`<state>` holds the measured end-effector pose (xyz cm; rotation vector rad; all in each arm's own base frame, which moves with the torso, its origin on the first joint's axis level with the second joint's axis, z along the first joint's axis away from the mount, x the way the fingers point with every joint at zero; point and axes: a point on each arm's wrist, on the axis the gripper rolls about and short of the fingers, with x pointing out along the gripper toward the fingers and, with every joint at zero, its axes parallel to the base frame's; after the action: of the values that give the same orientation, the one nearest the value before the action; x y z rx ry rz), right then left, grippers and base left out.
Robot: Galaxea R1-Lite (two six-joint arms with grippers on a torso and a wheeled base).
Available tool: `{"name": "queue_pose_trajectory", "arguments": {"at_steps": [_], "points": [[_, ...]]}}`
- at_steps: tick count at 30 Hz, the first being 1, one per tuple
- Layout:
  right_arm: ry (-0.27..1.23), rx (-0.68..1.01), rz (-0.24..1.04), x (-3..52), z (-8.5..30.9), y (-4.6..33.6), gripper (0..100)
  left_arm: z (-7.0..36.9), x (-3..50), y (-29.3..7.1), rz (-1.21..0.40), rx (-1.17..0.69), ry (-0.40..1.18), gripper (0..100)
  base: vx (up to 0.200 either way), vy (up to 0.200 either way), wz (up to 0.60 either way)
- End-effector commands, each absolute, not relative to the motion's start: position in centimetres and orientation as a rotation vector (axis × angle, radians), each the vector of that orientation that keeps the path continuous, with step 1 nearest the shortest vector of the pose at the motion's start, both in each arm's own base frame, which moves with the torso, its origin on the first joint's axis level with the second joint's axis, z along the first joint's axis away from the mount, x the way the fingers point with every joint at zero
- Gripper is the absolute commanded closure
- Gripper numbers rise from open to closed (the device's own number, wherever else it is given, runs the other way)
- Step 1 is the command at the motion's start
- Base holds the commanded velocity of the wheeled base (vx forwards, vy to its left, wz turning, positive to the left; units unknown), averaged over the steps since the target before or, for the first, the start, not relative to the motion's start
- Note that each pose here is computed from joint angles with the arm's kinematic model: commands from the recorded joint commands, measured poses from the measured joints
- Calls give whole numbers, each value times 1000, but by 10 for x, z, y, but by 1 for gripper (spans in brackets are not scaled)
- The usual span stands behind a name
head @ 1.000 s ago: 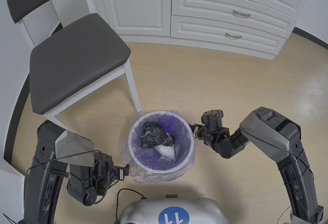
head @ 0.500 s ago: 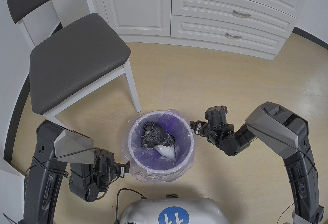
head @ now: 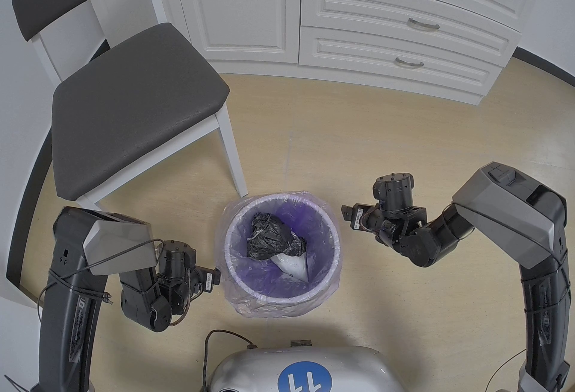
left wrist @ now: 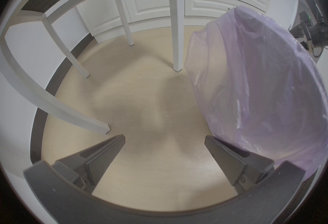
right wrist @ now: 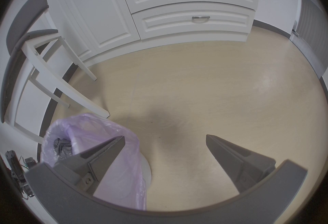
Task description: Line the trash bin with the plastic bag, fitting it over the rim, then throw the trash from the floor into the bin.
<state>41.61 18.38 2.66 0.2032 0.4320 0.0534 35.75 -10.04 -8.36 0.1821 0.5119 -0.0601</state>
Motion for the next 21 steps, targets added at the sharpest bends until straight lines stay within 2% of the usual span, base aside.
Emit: {"name": "queue_pose_trajectory", "arguments": {"at_steps": [1, 9, 15, 21], "points": [[397, 195, 63, 402, 58, 176, 0, -71, 349, -99, -68, 172, 497, 0, 0, 0, 0], [371, 127, 136, 362, 99, 161, 0, -40, 304, -86, -100, 164, 494, 0, 0, 0, 0], [340, 74, 149, 332, 125, 146, 0, -22, 262, -72, -97, 173, 527, 0, 0, 0, 0], [321, 50, 144, 314, 138, 130, 0, 2, 241, -66, -114, 158, 506, 0, 0, 0, 0]]}}
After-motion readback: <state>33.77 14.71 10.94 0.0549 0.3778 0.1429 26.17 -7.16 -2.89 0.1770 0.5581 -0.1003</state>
